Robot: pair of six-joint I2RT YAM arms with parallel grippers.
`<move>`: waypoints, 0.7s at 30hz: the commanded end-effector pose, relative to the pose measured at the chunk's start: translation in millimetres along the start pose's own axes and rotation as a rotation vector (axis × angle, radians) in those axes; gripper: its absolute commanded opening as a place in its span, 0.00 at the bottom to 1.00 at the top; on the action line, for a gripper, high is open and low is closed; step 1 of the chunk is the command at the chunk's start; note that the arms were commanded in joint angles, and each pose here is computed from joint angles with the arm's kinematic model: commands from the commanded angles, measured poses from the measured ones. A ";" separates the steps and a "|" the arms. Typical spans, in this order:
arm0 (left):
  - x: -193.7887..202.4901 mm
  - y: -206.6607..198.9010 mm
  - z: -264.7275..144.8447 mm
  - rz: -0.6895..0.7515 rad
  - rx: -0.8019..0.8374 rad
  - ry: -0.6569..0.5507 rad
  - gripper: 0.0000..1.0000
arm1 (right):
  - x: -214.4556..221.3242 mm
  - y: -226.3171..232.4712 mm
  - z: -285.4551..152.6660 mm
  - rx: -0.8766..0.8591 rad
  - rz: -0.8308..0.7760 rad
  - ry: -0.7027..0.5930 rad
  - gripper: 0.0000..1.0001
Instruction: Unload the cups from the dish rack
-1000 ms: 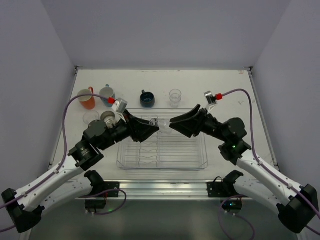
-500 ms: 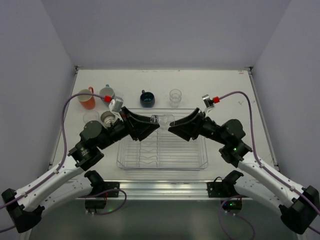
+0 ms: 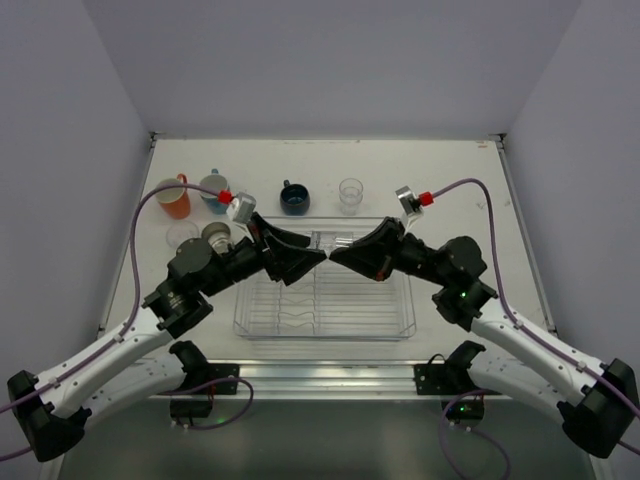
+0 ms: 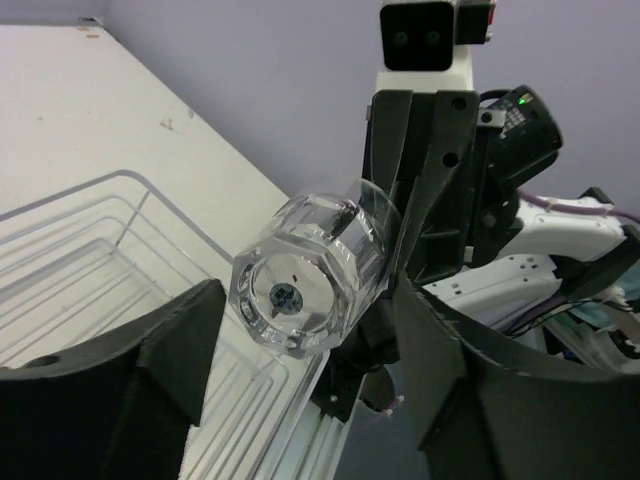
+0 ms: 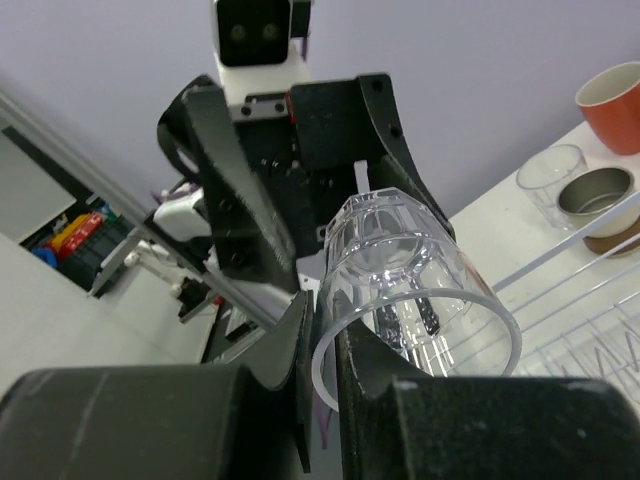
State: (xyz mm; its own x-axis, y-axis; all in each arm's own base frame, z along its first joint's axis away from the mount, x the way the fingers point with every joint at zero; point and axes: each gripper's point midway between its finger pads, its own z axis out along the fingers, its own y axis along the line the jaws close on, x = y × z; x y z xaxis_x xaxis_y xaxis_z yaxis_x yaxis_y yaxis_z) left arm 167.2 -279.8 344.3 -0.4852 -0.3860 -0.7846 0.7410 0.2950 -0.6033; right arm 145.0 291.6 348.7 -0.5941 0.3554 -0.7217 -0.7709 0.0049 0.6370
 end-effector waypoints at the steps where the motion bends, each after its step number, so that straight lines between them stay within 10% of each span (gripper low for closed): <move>1: -11.7 5.4 -5.3 0.106 -0.059 -0.018 0.78 | -31.6 5.7 12.1 0.044 -0.049 -0.062 0.00; 5: -21.4 38.3 -27.2 0.218 -0.299 0.024 1.00 | -32.2 -33.2 14.5 0.274 -0.091 0.021 0.00; 21: -38.6 101.5 -100.1 0.460 -0.699 -0.020 1.00 | -100.2 -207.0 -0.5 1.195 -0.382 0.539 0.00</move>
State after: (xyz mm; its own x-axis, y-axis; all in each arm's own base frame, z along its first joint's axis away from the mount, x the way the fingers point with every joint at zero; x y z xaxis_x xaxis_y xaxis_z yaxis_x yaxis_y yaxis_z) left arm 205.0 -167.1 315.3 -0.2179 -0.1731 -0.9605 0.4852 0.8347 -0.2605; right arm 351.5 300.7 320.7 -0.5527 -0.0643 -0.8309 -0.4916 0.8302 0.2627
